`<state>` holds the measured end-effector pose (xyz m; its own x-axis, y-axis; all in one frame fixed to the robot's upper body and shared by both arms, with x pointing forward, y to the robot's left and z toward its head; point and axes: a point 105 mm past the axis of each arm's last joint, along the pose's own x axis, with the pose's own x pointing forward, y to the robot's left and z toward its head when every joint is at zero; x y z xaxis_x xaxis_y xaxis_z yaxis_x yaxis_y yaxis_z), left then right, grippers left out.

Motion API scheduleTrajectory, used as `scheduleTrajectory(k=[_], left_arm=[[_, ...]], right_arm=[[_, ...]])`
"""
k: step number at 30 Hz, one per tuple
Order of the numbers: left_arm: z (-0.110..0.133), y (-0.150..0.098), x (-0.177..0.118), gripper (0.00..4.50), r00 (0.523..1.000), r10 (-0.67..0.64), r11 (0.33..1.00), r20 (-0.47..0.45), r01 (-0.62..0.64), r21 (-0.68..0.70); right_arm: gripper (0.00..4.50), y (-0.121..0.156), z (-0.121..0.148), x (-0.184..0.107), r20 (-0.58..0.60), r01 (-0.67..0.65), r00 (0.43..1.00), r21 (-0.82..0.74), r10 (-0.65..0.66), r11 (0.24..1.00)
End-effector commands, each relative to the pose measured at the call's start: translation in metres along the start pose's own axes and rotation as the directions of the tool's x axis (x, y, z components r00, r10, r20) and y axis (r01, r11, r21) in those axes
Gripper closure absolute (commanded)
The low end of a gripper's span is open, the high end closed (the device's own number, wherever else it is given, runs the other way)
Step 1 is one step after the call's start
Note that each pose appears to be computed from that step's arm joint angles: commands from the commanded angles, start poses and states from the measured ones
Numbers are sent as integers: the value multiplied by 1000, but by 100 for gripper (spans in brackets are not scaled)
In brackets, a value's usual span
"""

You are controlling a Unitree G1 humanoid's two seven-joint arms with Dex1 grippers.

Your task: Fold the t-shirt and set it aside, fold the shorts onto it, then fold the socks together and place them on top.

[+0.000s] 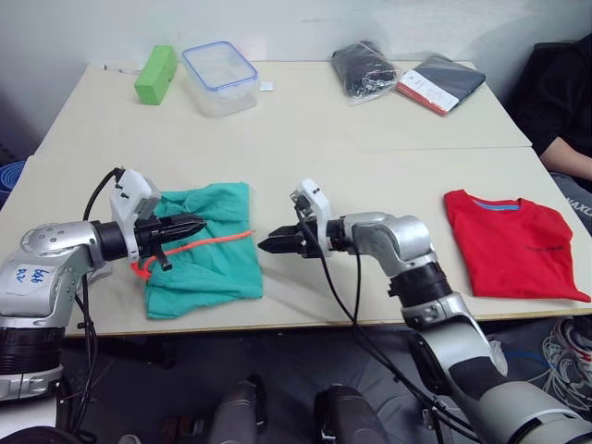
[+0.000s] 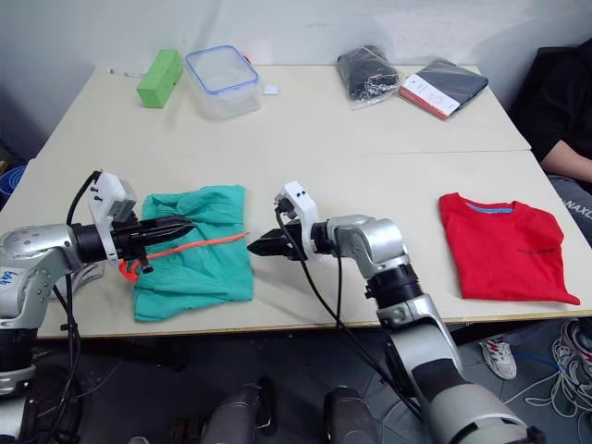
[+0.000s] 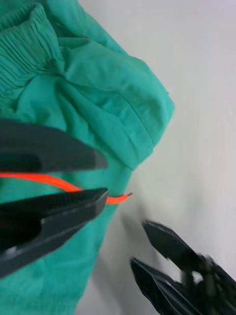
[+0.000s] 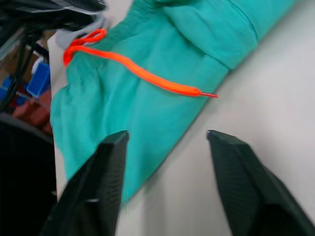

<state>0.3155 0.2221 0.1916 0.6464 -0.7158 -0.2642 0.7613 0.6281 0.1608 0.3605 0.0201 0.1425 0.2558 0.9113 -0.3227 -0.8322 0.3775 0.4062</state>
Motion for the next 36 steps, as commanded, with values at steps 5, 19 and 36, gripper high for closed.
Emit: scheduleTrajectory(k=[5,19,36], left_arm=[[14,-8,-29,134,999,39,998,33,-41,42],[19,-8,-43,0,995,96,994,32,-98,55],[36,-57,1,0,954,-274,960,123,278,-15]], right_arm=[[0,-2,5,42,30,29,999,99,-32,995],[122,37,-16,87,-19,-95,995,173,100,980],[448,29,1,-6,-14,-68,998,-25,67,997]])
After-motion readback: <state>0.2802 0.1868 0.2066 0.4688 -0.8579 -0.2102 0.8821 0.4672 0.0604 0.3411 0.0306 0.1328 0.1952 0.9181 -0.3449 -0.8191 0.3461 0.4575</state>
